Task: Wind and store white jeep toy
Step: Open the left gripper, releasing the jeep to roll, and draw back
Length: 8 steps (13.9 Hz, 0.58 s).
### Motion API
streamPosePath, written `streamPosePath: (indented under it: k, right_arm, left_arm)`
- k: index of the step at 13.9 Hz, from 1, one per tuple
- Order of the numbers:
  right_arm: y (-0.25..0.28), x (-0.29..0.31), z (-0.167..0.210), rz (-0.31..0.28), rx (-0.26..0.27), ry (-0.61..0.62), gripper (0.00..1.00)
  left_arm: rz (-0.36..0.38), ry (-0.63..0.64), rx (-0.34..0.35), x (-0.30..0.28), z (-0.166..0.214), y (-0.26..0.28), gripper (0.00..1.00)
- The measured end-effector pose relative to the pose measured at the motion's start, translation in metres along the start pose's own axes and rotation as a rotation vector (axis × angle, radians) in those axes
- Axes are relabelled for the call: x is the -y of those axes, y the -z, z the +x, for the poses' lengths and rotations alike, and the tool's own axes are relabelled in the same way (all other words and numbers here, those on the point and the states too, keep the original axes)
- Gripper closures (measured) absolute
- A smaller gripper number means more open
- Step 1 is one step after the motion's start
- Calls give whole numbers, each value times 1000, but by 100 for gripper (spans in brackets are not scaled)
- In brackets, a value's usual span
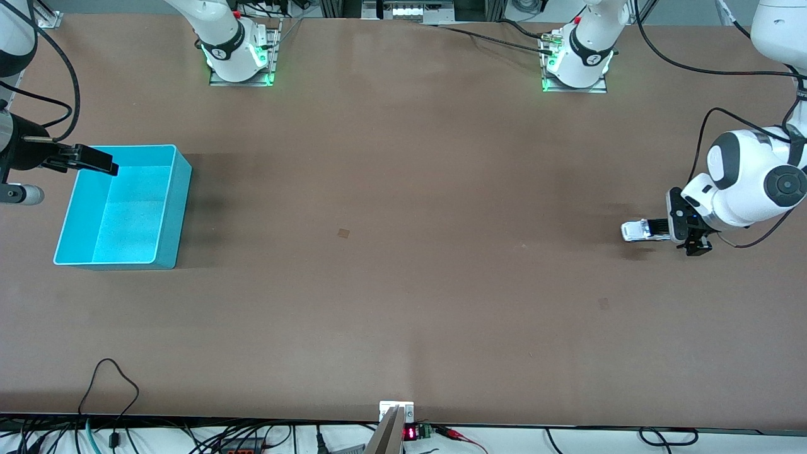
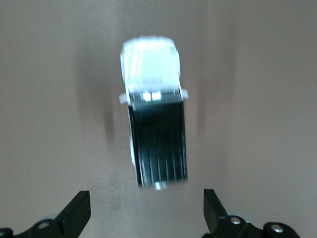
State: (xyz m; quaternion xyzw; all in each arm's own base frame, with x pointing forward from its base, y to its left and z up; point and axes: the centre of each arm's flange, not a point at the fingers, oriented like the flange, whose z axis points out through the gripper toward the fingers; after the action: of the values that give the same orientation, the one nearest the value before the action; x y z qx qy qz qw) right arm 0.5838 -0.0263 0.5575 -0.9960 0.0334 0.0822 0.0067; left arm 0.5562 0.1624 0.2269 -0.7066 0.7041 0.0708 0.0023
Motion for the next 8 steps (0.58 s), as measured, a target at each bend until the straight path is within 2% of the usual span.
streamPosePath:
  k: [8]
  right_arm:
    - [-1,0,-1,0,9,0,0]
  left_arm:
    - [15,-18,1,3,10,11,0]
